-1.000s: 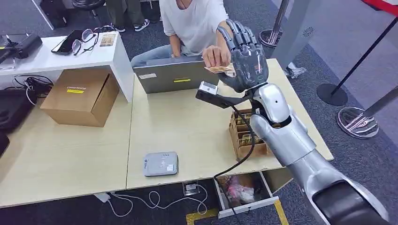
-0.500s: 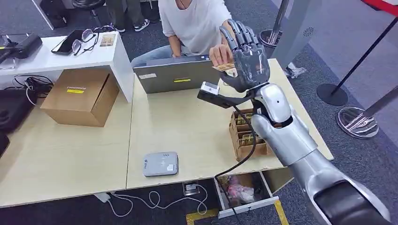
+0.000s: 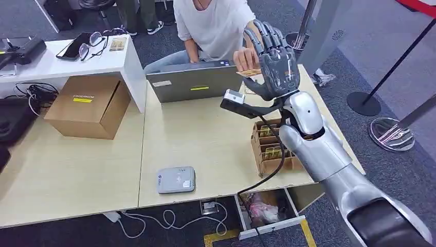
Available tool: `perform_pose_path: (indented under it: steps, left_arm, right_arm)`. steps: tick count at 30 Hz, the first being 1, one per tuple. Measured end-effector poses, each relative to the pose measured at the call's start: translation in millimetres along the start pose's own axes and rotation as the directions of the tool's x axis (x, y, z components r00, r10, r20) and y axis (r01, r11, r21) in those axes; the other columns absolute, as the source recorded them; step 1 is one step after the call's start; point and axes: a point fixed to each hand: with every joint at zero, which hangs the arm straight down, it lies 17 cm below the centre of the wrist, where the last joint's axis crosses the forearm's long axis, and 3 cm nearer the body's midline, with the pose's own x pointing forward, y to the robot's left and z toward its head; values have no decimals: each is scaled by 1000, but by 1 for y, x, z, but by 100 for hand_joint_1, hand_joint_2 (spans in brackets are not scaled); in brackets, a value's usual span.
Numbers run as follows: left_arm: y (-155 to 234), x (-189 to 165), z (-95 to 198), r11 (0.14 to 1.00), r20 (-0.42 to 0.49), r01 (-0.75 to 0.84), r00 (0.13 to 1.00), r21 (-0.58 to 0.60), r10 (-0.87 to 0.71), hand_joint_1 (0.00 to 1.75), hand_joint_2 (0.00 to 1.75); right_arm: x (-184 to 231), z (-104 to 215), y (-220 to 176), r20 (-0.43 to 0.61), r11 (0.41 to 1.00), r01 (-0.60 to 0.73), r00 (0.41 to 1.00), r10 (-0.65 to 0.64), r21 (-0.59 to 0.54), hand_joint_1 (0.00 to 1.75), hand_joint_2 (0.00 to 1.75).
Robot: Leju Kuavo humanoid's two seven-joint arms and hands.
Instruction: Pass the card to the sensor for recognition and then transmit it.
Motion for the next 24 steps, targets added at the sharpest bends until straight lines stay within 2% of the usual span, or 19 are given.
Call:
perform_pose_path:
  steps: [9,10,11,12,13,14,18,24]
  left_arm:
    - [0,-1,0,1000,-5,-13,1000,7,13,0,0]
    - [0,-1,0,1000,-6,-14,1000,7,14,0,0]
    - [0,-1,0,1000,-6,-15,1000,7,15,0,0]
    - [0,-1,0,1000,-6,-16,1000,7,16,0,0]
    - [1,-1,0,1000,-7,-16,1000,7,16,0,0]
    - [1,-1,0,1000,-7,-16,1000,7,16,0,0]
    - [0,0,0,1000,-3,-16,1000,7,16,0,0]
    - [0,0,0,1000,-2,-16,1000,7,16,0,0]
  right_arm:
    - [6,1,3,15,1000,3,1000,-3,7,0,175]
    - [6,1,3,16,1000,3,1000,-3,8,7,175]
    - [7,1,4,17,1000,3,1000,-3,9,80,175]
    - [7,1,4,19,1000,2,1000,-2,9,136,175]
    - [7,0,4,19,1000,2,1000,-3,9,136,175]
    - [7,0,3,19,1000,3,1000,-3,9,150,175]
    - [8,-1,3,22,1000,2,1000,-2,7,171,175]
    - [9,-1,3,24,1000,1,1000,-1,8,175,175]
